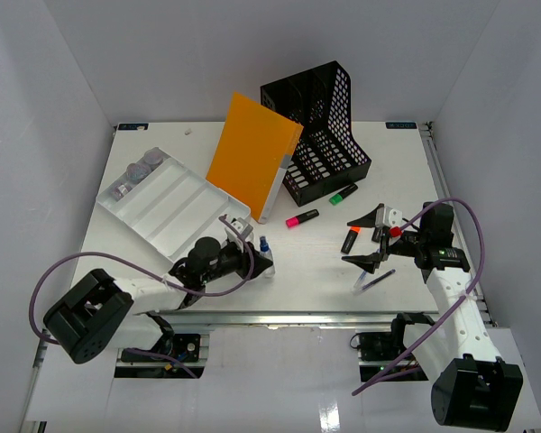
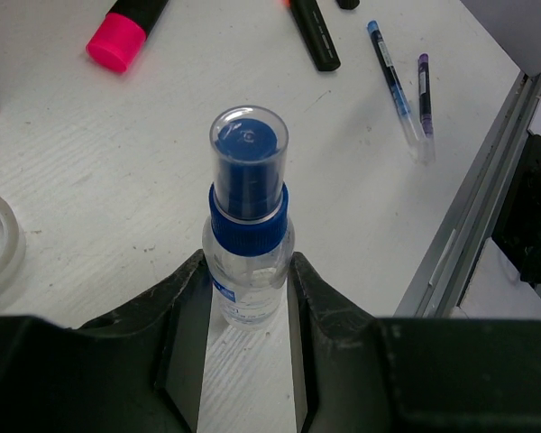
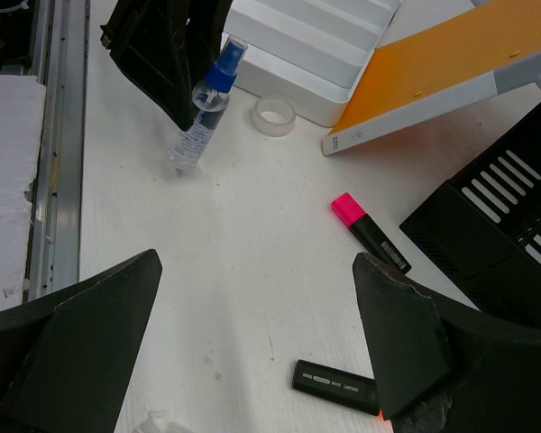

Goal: Organize the desk

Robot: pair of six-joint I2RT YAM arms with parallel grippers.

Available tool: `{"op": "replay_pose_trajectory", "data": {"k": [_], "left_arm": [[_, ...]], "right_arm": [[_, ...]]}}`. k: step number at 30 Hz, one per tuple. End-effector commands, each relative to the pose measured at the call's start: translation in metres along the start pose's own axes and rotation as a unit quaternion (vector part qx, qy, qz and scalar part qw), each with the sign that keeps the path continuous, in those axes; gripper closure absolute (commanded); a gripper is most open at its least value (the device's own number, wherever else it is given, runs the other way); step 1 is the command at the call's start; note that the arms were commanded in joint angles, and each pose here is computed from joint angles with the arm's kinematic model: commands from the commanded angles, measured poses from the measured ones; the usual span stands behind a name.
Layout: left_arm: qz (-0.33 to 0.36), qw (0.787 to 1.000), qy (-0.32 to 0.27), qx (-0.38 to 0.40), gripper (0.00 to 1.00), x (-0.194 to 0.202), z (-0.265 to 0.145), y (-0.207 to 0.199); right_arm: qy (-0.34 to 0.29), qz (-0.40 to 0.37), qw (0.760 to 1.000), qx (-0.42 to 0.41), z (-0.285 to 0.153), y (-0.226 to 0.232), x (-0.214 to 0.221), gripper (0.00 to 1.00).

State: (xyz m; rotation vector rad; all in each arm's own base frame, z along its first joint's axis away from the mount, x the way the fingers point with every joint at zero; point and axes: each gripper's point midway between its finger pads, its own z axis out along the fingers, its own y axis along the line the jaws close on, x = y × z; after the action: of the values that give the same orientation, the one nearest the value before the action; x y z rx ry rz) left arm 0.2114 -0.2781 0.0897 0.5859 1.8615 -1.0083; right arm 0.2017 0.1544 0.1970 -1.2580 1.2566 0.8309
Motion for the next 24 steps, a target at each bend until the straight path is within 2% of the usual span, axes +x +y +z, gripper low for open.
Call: {"op": "replay_pose_trajectory", "data": {"k": [1, 6, 14, 19, 24], "left_arm": [[0.012, 1.0, -0.002, 0.022, 0.94, -0.021, 0.008, -0.013], [0.015, 1.0, 0.026, -0.01, 1.0, -0.04, 0.015, -0.006], [0.029, 0.993, 0.072, -0.09, 1.0, -0.098, 0.008, 0.017], [0.011, 0.98, 0.086, -0.178, 1.0, -0.136, -0.015, 0.069], [0.012, 0.95, 0.083, -0.299, 1.0, -0.175, -0.052, 0.146]], "right_arm": [[-0.006, -0.01, 1.0, -0.003, 0.0, 0.0, -0.005, 0.07], [-0.006, -0.012, 1.0, -0.003, -0.001, 0.0, -0.007, 0.07], [-0.004, -0.015, 1.0, -0.002, -0.001, 0.0, -0.009, 0.07], [-0.005, -0.019, 1.0, -0.001, -0.002, 0.0, -0.011, 0.07], [-0.003, -0.019, 1.0, 0.0, -0.002, 0.0, -0.012, 0.06]]}}
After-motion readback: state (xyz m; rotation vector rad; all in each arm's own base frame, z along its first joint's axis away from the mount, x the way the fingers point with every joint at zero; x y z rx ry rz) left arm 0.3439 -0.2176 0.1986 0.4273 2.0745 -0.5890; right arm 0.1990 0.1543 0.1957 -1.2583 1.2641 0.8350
